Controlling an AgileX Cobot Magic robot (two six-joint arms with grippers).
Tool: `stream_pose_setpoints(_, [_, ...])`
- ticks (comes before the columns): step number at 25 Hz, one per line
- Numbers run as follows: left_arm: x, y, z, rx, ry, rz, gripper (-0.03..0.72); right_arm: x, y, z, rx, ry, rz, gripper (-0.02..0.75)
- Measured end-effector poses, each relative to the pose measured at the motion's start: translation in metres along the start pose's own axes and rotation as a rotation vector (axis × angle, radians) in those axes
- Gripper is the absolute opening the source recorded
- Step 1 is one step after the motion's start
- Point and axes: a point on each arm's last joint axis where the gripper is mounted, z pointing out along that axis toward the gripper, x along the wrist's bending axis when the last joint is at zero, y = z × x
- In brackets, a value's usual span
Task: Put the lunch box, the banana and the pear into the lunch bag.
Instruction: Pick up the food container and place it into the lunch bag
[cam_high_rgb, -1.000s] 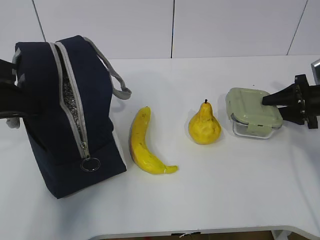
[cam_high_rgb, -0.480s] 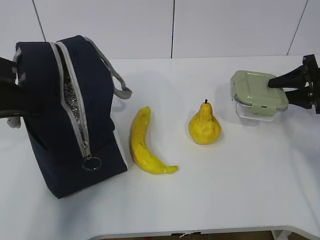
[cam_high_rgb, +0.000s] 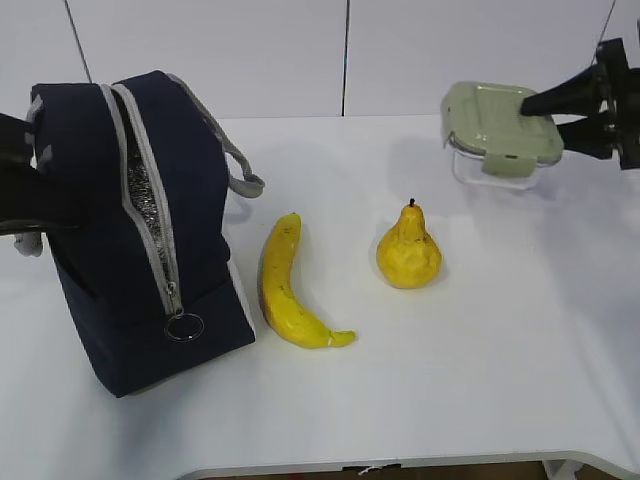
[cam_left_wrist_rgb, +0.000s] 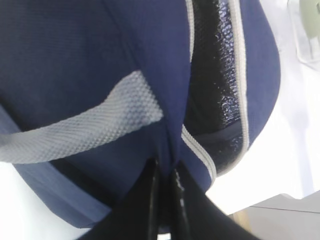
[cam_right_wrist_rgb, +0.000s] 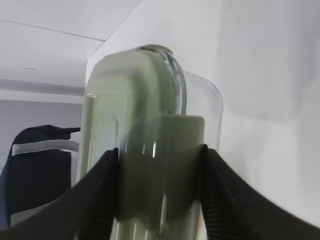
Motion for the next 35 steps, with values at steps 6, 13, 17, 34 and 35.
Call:
stream_pose_setpoints(6, [0.000, 0.003, 0.000, -0.030, 0.006, 0.016, -0.013, 0.049, 0.007, 0.026, 0.061, 0.048, -0.065, 0.370])
stream_pose_setpoints(13, [0.001, 0.003, 0.000, -0.038, 0.007, 0.028, -0.013, 0.112, 0.006, 0.056, 0.133, 0.125, -0.122, 0.370])
stream_pose_setpoints(17, [0.000, 0.004, 0.000, -0.041, 0.005, 0.027, -0.013, 0.143, -0.001, 0.071, 0.173, 0.160, -0.139, 0.370])
stream_pose_setpoints(34, [0.000, 0.002, 0.000, -0.023, 0.001, 0.037, -0.013, 0.240, -0.061, 0.130, 0.314, 0.233, -0.240, 0.370])
stream_pose_setpoints(35, [0.000, 0.002, 0.000, -0.023, 0.001, 0.037, -0.013, 0.245, -0.063, 0.132, 0.309, 0.240, -0.250, 0.370])
